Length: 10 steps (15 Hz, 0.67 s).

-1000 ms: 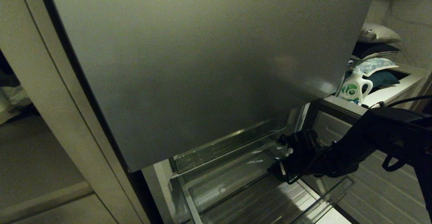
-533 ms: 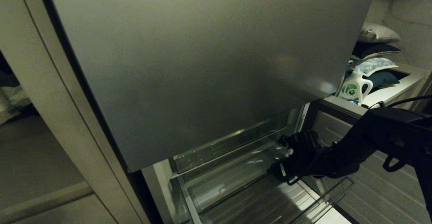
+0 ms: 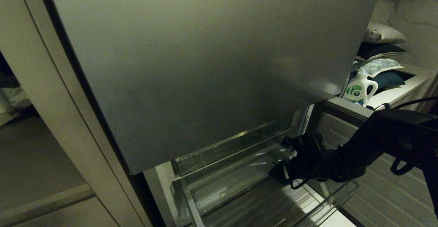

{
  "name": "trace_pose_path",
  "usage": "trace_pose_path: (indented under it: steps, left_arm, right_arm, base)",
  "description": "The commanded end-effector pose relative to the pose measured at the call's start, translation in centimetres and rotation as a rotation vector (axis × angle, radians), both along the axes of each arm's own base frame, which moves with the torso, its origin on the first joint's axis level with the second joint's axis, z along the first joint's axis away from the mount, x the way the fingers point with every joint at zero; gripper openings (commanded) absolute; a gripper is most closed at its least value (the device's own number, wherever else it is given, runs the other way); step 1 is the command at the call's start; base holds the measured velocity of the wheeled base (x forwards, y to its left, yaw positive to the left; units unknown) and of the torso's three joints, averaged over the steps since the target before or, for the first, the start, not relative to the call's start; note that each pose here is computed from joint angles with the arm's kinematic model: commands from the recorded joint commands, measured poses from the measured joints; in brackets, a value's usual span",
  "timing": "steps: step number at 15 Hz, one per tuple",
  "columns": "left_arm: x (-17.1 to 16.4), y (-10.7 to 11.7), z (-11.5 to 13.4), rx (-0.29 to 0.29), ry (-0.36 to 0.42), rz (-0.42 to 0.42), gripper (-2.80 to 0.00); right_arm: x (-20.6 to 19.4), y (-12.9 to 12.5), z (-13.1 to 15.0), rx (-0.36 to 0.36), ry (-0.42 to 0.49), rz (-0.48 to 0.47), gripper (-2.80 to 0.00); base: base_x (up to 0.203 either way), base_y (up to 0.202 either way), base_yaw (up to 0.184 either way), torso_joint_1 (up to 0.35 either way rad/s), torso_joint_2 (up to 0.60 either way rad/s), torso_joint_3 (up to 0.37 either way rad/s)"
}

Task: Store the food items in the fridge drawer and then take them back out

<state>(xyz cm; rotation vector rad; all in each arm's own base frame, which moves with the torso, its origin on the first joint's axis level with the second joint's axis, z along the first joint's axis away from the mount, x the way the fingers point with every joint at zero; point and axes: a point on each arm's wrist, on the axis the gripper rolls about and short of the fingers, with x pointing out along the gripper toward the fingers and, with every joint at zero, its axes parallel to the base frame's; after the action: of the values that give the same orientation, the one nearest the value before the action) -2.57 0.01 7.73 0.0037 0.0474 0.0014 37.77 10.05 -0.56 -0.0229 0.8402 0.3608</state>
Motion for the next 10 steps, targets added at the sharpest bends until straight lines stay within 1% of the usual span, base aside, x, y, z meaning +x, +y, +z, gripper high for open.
trace_pose_path:
  steps: [1, 10]
  left_arm:
    - [-0.01, 0.00, 0.03, 0.000, -0.001, 0.000, -2.80]
    - [0.00, 0.00, -0.01, 0.000, 0.000, 0.000, -2.80]
  right_arm:
    - [0.02, 0.11, -0.38, -0.005, 0.003, 0.002, 0.00]
    - [0.21, 0.05, -1.32, -0.018, 0.016, -0.015, 0.00]
  base:
    - [0.000, 0.000, 0.000, 0.000, 0.00, 0.000]
    - [0.000, 0.000, 0.000, 0.000, 0.00, 0.000]
